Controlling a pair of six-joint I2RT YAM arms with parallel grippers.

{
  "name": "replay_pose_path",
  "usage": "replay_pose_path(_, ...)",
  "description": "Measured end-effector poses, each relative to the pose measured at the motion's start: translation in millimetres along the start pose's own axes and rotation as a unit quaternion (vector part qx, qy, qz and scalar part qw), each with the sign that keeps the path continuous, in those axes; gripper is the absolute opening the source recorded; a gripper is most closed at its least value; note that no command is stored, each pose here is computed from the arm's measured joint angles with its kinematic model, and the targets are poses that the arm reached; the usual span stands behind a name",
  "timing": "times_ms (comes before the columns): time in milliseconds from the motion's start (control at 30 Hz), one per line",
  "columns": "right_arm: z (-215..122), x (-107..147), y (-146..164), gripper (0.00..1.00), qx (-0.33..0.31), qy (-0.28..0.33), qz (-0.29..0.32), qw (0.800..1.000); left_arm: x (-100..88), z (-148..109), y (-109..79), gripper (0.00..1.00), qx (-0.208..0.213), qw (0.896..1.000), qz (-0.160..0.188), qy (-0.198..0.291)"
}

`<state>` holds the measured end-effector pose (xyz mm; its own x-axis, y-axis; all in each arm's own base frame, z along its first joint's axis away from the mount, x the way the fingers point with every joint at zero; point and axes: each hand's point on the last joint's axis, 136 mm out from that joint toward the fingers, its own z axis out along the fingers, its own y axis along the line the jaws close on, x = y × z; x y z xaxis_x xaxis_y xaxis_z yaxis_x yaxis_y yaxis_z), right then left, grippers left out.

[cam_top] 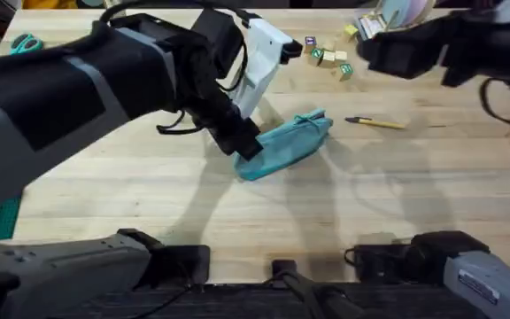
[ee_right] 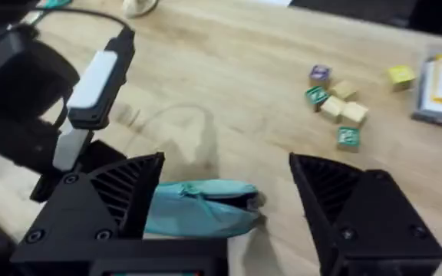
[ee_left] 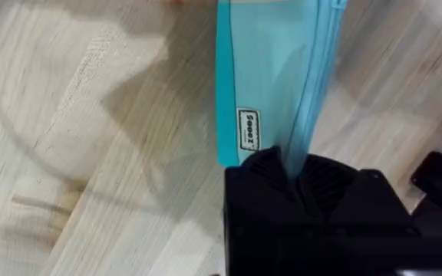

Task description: Unzip the bag, pick up the pens from the table one at a time and place them inside, then zip the bag closed.

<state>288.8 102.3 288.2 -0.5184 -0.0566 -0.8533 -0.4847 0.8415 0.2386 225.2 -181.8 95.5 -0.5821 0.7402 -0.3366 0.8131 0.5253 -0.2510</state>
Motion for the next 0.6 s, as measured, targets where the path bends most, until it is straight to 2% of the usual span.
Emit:
replay_pose_path(267,27.1,-1.2,13.8,0.996,-0.038,0.047,0.002,0.998,0.0,0.0,0.0,0.044,0.0,1.0,0.0,0.0)
replay_pose_path(600,49.3,26.9,26.7,0.995,-0.073,0.162,-0.013,0.984,0.0,0.0,0.0,0.043,0.0,1.0,0.0,0.0)
